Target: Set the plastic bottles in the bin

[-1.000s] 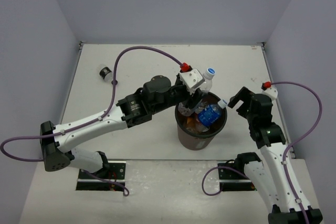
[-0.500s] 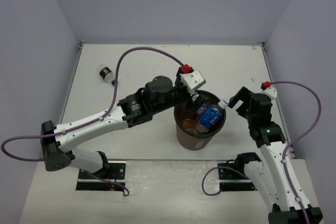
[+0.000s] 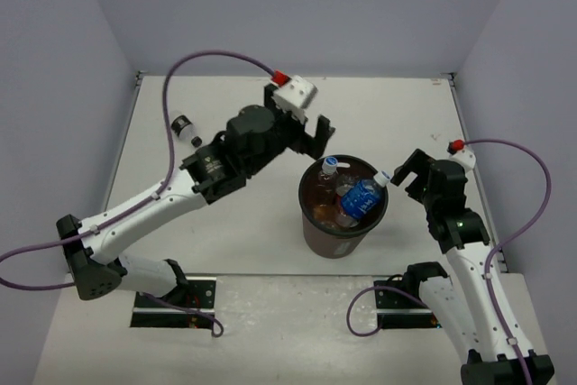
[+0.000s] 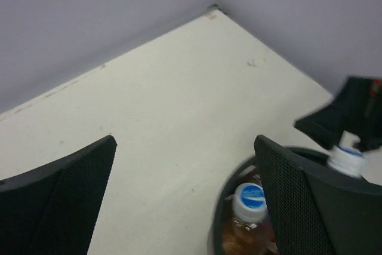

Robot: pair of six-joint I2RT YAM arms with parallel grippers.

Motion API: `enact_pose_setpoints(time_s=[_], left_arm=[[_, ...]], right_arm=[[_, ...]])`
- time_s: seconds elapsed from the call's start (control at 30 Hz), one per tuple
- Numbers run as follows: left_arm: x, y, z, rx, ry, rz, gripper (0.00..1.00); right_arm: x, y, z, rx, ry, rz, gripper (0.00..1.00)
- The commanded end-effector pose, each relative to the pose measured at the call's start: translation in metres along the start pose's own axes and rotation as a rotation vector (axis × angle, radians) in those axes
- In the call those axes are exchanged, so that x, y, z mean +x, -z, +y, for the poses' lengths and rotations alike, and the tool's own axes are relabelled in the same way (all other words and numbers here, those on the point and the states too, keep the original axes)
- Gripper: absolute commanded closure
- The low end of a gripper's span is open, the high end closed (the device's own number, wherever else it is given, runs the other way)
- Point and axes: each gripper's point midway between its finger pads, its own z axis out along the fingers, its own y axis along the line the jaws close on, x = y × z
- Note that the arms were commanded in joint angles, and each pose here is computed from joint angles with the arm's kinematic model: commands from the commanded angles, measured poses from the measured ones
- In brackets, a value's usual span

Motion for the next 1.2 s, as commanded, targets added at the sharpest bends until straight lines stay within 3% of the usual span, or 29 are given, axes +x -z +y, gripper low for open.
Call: enact_pose_setpoints(time_s=[0.0, 0.17, 0.3, 0.53, 0.87, 1.17], left_arm=[[-0.027, 0.026, 0.123, -0.315, 0.244, -0.057, 0.0], [0.018, 0.024, 0.21, -0.421, 0.404, 0.058, 0.0], [0.068, 0.029, 0.295, -0.612, 0.51, 0.155, 0.0], [0.172, 0.033, 0.386, -0.817, 0.638, 0.377, 0.0], [0.277, 0.042, 0.452, -1.14, 0.624, 0.604, 0.0], [0.31, 0.047, 0.477, -1.22, 0.63, 0.638, 0.0]], right_arm=[[-0.031, 0.002, 0.014, -0.009, -0.009, -0.053, 0.01], [-0.068, -0.003, 0.035, 0.0, 0.011, -0.048, 0.01], [-0.102, -0.012, 0.053, 0.01, -0.008, -0.066, 0.01], [-0.133, -0.036, 0.054, 0.012, -0.088, -0.042, 0.01], [-0.112, -0.06, 0.034, 0.105, -0.054, 0.017, 0.01], [-0.105, -0.07, 0.033, 0.113, -0.052, 0.049, 0.01]])
